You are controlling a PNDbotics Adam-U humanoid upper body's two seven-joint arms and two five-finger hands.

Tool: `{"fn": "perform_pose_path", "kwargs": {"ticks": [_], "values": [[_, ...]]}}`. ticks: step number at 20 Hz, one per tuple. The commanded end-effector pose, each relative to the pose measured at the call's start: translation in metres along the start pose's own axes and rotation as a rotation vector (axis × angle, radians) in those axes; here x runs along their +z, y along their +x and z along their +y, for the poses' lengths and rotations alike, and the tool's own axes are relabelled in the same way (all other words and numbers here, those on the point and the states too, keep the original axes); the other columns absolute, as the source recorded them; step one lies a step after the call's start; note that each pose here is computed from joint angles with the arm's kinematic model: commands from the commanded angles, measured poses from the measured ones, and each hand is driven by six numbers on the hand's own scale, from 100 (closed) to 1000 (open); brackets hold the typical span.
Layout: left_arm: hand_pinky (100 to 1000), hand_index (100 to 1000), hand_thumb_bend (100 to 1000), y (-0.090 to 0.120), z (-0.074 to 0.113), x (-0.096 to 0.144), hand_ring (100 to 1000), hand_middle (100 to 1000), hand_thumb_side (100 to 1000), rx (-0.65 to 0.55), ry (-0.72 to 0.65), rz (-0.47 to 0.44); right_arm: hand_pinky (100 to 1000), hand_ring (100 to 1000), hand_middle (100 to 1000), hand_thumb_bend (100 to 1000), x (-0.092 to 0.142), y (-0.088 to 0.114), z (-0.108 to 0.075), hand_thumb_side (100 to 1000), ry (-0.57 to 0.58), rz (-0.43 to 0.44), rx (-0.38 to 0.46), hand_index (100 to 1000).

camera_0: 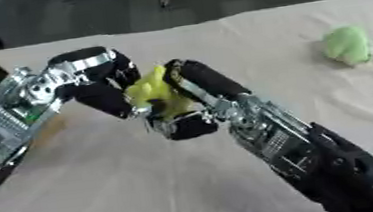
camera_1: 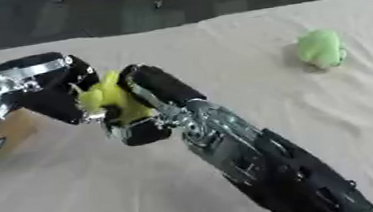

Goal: Pick up the objects with one hand, pass them to the other hand, and then place them into the box on the other side of the table.

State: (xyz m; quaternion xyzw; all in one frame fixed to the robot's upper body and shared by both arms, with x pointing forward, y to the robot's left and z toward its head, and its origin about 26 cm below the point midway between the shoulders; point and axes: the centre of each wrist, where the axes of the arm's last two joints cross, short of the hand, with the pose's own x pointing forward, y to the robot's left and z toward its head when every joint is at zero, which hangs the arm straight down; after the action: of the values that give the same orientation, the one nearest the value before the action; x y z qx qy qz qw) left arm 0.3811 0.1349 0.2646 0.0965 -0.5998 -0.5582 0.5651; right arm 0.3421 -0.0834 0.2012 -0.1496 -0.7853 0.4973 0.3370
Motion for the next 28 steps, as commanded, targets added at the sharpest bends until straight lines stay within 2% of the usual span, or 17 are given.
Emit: {"fn": "perform_pose_path", "kwargs": {"ticks": [1,6,11,20,24,28], "values": [[559,443,198,-0.005,0.01,0.004,587,463,158,-0.025,0.047,0.048,683,540,438,201,-0.003,0.013,-0.007,173,-0.02,-0.048,-0.011,597],[546,415,167,-0.006,0.011,0.006,570,444,167,-0.029,0.059,0.053,695,554,457,295,-0.001,0.011,-0.007,196,-0.031,-0.032,-0.034,616],[533,384,148,-0.008,0.011,0.009,553,409,167,-0.029,0.07,0.046,705,576,489,380,0.001,0.009,-0.007,261,-0.052,-0.014,-0.062,652],[504,351,124,-0.012,0.014,0.018,531,365,171,-0.03,0.105,0.028,720,608,529,396,0.004,0.006,-0.007,311,-0.073,0.012,-0.092,698],[498,349,106,-0.016,0.016,0.024,529,360,175,-0.027,0.129,0.03,743,654,592,434,0.006,0.006,-0.008,373,-0.075,0.016,-0.089,738],[497,349,107,-0.019,0.019,0.03,529,360,171,-0.028,0.152,0.031,764,716,707,503,0.009,0.005,-0.01,465,-0.081,0.022,-0.087,799]]}}
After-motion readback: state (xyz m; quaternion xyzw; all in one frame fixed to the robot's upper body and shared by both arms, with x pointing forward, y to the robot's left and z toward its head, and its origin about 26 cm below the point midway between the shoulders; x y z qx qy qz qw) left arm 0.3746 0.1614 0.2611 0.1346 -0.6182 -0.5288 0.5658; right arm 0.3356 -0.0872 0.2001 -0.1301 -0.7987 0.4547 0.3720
